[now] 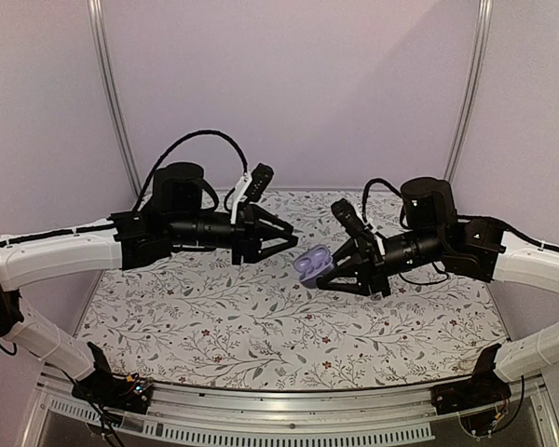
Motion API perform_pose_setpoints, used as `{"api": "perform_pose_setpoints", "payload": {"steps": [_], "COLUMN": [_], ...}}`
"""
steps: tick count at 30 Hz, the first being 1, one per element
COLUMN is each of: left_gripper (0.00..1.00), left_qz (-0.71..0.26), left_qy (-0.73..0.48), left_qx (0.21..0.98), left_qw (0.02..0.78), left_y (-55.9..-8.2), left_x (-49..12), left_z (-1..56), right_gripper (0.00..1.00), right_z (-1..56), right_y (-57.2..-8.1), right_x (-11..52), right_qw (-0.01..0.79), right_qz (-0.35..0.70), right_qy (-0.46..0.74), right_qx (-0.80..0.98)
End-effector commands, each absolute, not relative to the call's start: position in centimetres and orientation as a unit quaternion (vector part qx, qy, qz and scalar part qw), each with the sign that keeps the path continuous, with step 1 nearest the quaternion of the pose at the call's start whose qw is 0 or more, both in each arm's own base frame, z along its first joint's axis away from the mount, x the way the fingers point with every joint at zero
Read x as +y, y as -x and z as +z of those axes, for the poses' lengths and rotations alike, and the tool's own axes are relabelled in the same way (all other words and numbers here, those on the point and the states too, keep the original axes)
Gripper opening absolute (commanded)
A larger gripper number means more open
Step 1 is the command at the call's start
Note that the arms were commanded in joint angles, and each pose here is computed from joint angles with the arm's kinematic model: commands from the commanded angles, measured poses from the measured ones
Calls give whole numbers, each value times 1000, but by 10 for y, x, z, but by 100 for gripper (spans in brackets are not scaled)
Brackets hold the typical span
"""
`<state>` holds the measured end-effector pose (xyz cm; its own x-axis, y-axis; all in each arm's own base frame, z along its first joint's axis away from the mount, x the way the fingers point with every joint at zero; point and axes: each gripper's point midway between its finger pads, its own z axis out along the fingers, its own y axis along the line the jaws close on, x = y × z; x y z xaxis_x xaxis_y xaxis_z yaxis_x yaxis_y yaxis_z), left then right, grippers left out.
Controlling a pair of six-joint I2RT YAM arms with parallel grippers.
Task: Insert the wireless bluetooth earbuds into the charging case
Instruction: Open the charging case, then move the right earbud to the center of the board.
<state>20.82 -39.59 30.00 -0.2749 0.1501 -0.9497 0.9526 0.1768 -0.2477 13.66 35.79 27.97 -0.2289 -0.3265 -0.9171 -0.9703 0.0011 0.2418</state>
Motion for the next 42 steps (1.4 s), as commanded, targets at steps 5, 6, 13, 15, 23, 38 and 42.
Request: {"api": "perform_pose_setpoints", "payload": {"steps": [5,6,13,15,23,38,42], "left_gripper": [41,42,41,40,38,31,30], "left_qz": [-471,-463,-399,-394,-386,-474,-472], "left_qy": [-389,-382,-381,-385,-438,-420,-415], "left_qx": [646,655,719,726,727,706,712], "left_qw": [457,459,423,411,361,318,313], "left_y": [-226,-231,-262,-268,-278,-283,-284], "left_x": [-375,-373,-379,-387,-455,-562,-570], "left_z": [309,304,246,232,170,106,90], "right_gripper": [0,0,0,0,0,0,0], "right_z": [287,289,305,305,308,313,315], "right_y": [-137,-140,-177,-189,-238,-237,-236], "right_x": [350,348,307,294,235,212,212], "right_qw": [380,387,440,455,518,544,547], "right_qz": [483,482,474,463,408,397,394], "right_qy": [502,496,410,384,261,245,249], "right_qx": [609,609,643,657,706,697,696]}}
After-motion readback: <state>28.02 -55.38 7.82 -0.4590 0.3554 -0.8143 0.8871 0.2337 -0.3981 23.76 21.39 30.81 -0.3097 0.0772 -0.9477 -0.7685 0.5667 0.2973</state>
